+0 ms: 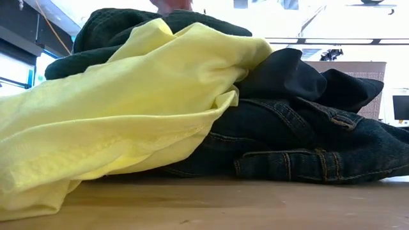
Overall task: Sort clothes
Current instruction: Put the pink underwear into the white laundry bin
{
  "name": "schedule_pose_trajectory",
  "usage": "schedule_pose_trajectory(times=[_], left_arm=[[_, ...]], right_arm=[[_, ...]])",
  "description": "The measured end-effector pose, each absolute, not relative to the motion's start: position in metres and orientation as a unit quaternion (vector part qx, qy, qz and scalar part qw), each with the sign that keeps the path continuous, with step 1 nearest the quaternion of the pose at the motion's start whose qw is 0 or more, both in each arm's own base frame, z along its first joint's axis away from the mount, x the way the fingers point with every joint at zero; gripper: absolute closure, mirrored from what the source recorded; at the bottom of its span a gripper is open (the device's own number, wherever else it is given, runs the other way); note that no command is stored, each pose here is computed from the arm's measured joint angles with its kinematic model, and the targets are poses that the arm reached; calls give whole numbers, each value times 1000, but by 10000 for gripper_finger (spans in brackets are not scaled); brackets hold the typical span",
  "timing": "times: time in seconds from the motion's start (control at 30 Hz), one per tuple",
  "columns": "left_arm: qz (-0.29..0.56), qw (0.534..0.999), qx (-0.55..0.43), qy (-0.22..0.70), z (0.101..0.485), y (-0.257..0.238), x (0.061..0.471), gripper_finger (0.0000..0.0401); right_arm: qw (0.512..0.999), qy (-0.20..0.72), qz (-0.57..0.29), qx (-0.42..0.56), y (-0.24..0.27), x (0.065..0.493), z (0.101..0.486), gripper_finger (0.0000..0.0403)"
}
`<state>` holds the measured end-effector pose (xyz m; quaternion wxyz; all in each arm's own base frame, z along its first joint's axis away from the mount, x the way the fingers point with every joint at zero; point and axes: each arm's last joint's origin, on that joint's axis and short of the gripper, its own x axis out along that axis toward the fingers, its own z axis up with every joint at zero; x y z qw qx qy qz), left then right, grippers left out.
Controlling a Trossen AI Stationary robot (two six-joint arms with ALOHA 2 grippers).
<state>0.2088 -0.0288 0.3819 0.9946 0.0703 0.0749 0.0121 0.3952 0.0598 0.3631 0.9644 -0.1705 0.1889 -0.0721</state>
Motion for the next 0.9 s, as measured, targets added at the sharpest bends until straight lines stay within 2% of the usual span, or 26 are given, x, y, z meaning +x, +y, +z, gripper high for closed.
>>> schedule_pose_trajectory(times=[0.17,0.27,0.37,0.53,0.57,0.7,0.9], left_arm=[[6,994,82,70,381,-35,214,400],[0,994,83,73,378,-39,219,399],[-3,993,84,80,375,-41,223,394],[-2,994,76,84,374,-41,223,364],[-3,993,76,85,374,-40,222,354],[10,991,82,106,374,-37,212,312],[112,981,70,146,374,-26,184,276]], right_arm=[[978,151,-49,-138,63,418,348,127],[981,127,-58,-132,63,423,349,153],[983,118,-59,-129,63,423,350,214],[982,133,-60,-124,63,423,347,369],[981,141,-60,-122,63,422,346,383],[972,183,-100,-106,61,418,338,377],[949,222,-185,-127,56,398,348,393]])
